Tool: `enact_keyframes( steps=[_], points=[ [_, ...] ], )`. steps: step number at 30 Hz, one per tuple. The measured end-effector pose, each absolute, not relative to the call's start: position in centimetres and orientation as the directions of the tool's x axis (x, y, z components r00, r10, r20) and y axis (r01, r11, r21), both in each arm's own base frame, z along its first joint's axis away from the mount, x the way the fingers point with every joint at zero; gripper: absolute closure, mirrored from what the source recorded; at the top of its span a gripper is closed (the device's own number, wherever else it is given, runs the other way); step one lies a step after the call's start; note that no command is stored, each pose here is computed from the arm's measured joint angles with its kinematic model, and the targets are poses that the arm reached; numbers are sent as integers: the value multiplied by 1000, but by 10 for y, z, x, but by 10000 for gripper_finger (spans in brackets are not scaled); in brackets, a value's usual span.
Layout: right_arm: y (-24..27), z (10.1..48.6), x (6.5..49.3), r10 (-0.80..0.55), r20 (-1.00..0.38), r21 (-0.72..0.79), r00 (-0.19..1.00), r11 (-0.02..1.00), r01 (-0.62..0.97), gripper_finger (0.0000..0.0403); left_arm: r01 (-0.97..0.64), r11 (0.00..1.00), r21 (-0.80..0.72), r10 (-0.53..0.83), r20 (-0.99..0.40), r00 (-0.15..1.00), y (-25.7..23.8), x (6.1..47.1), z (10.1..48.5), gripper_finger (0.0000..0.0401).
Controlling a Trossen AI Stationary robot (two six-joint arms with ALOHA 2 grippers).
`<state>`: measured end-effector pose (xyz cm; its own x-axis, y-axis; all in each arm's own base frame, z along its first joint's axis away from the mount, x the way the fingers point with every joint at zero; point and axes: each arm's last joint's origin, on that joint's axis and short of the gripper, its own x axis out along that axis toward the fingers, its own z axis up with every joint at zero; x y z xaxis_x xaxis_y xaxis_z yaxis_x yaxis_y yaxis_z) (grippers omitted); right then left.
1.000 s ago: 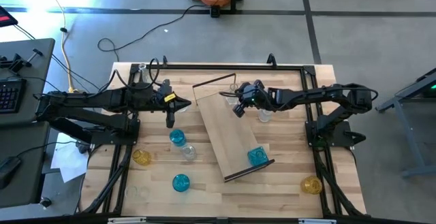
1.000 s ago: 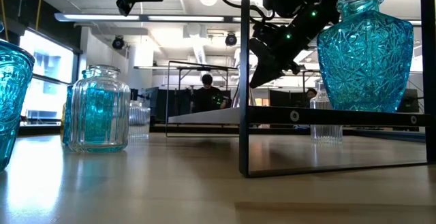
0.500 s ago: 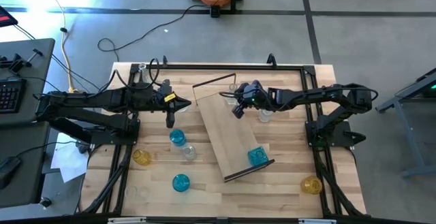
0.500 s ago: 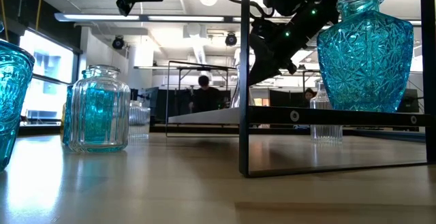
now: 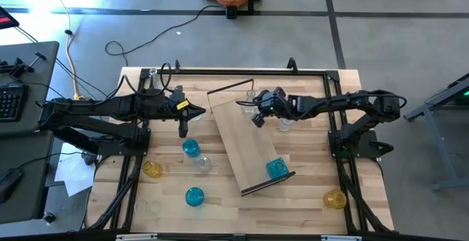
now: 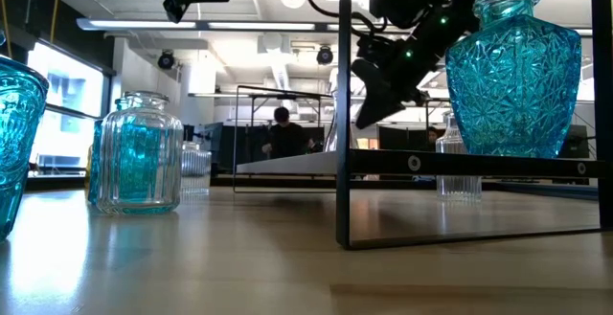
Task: Sort vases onto shelf
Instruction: Put the transparent crystal vase on the shelf
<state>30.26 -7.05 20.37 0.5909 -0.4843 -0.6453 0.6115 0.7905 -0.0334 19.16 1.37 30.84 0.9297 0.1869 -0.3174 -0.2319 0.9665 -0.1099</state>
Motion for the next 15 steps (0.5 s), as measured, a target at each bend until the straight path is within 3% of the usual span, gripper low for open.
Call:
enact_keyframes(
  steps=[15],
  points=[
    [-83,209,305,-478,-601,3,641,800,599,403,-232,967,-110,187,-317,930,14,192,308,398]
  ],
)
